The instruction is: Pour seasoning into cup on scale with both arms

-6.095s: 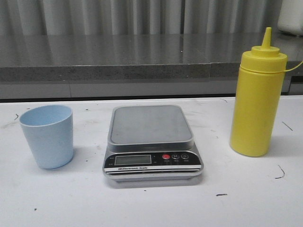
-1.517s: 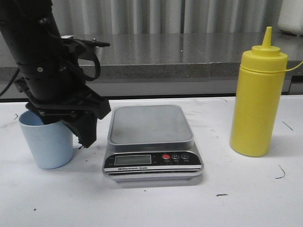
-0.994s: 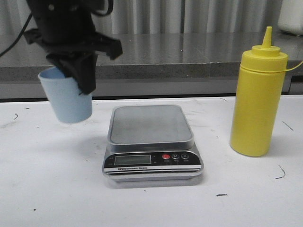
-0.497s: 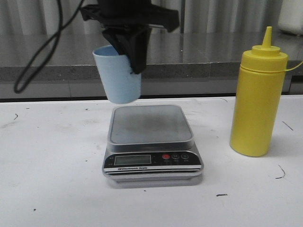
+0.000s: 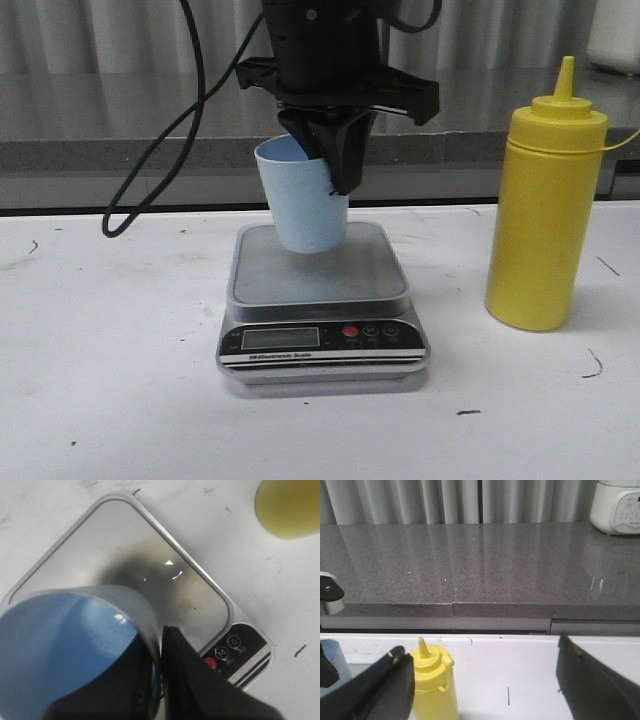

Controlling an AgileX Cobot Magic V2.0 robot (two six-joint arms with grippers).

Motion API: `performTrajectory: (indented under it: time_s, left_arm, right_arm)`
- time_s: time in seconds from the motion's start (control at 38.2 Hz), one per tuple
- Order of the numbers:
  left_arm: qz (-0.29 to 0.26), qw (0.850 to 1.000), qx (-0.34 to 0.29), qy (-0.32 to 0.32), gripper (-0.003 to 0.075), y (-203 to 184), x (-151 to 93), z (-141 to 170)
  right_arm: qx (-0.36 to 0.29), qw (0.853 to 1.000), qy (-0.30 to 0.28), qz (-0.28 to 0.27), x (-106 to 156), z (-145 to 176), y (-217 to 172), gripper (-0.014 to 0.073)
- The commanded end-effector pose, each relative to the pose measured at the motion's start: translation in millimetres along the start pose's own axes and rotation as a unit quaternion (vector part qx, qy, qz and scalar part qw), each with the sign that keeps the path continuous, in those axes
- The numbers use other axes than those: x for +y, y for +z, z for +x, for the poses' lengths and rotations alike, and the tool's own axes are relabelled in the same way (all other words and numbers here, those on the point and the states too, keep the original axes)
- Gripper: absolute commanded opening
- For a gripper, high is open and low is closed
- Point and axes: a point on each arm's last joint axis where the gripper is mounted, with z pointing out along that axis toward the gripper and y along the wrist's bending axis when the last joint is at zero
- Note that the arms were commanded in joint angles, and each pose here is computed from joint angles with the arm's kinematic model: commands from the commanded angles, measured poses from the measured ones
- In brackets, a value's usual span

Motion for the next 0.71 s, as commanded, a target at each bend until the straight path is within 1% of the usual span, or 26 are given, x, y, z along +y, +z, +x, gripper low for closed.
performTrajectory:
  time_s: [0.0,0.13,0.24,0.29,0.37,0.42,0.68]
  left_arm:
    - [0.003,0.999,-0.051,-0.001,0.0146,-33,-1,-7]
    - [0.004,0.999,-0.049,-0.001,0.0240,-32,-2,-7]
    - [0.004,0.999,-0.050,-0.001,0.0340,-33,-2,-8]
    - [0.004,0.999,-0.048,-0.007,0.0365,-37,-1,-9]
    - [0.003,0.999,-0.042,-0.007,0.0368,-48,-1,-9]
    - [0.003,0.999,-0.049,-0.007,0.0368,-58,-1,-10]
    - [0.006,0.993,-0.120,-0.010,0.0367,-114,1,-3]
  right_arm:
    - [-0.054,0.998,-0.010,0.000,1,-19,-2,0.0601]
    - [-0.054,0.998,-0.010,0.000,1,-19,-2,0.0601]
    - [-0.054,0.998,-0.010,0.000,1,-19,-2,0.0601]
    - [-0.054,0.998,-0.010,0.000,1,-19,-2,0.0601]
    - [-0.054,0.998,-0.010,0.000,1,-19,-2,0.0601]
    - [-0.054,0.998,-0.010,0.000,1,-19,-2,0.0601]
    - [-0.054,0.998,-0.010,0.000,1,-19,-2,0.0601]
